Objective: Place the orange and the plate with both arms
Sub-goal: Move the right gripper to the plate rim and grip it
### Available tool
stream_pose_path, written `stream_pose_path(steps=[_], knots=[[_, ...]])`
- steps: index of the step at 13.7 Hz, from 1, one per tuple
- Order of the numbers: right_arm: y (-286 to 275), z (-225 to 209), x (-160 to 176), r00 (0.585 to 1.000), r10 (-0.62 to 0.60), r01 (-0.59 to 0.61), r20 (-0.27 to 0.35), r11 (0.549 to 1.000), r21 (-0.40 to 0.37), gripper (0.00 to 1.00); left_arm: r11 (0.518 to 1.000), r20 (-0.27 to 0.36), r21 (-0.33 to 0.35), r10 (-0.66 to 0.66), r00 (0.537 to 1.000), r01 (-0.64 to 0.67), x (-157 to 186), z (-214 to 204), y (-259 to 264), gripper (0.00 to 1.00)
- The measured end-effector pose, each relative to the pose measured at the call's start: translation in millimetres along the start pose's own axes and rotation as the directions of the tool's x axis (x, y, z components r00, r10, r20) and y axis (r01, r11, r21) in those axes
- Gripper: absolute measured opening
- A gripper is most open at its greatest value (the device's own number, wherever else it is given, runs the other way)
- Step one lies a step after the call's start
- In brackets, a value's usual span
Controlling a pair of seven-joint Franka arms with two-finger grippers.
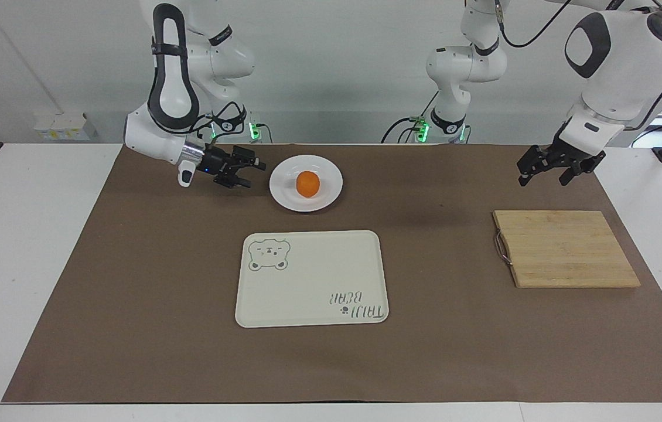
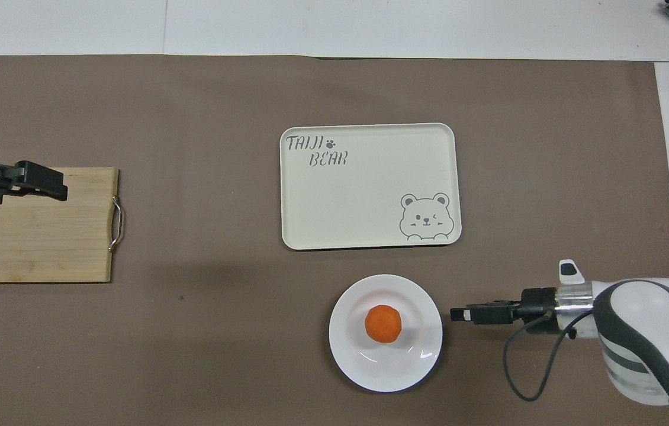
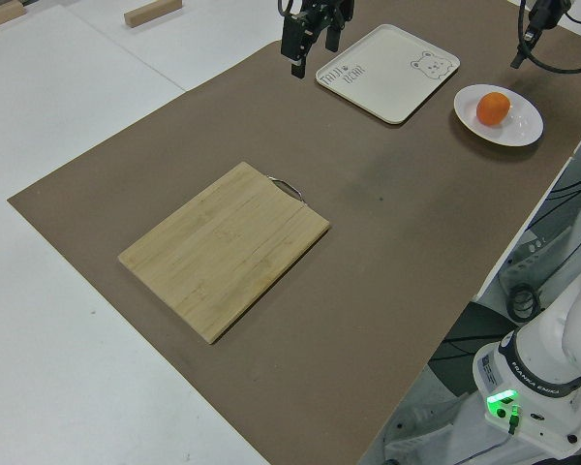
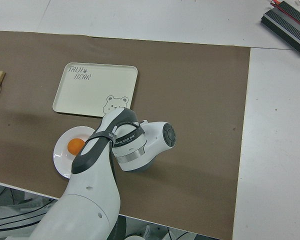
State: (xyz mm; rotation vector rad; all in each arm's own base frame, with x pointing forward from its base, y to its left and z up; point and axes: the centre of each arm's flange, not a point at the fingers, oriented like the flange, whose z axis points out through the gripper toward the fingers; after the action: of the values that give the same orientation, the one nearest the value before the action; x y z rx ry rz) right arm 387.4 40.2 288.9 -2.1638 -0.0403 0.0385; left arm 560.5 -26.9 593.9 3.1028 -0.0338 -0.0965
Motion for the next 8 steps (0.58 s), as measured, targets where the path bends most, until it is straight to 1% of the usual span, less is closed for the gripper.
stream_pose_path(steps=[1,3,6,8], knots=[[7.9,9.2,-4.9,1.000,0.000,0.000,0.003,1.000,0.005,1.00,1.000,0.008,0.000,0.001,1.000,-0.001,-0.9,-4.4,0.3,1.00],[17.3,18.5,-9.7,1.000,0.017,-0.017,0.014,1.000,0.011,1.00,1.000,0.004,0.000,0.000,1.000,0.000,0.7,-6.9,0.5,1.00],[22.1,29.4,-14.9,0.998,0.060,-0.060,-0.006,0.998,0.035,1.00,1.000,0.001,0.000,0.000,1.000,0.000,1.7,-6.4,0.5,1.00],[15.1,48.2,-16.5,0.997,0.072,-0.071,-0.019,0.997,0.036,1.00,1.000,0.001,0.000,0.000,1.000,0.000,1.7,-6.4,0.5,1.00]])
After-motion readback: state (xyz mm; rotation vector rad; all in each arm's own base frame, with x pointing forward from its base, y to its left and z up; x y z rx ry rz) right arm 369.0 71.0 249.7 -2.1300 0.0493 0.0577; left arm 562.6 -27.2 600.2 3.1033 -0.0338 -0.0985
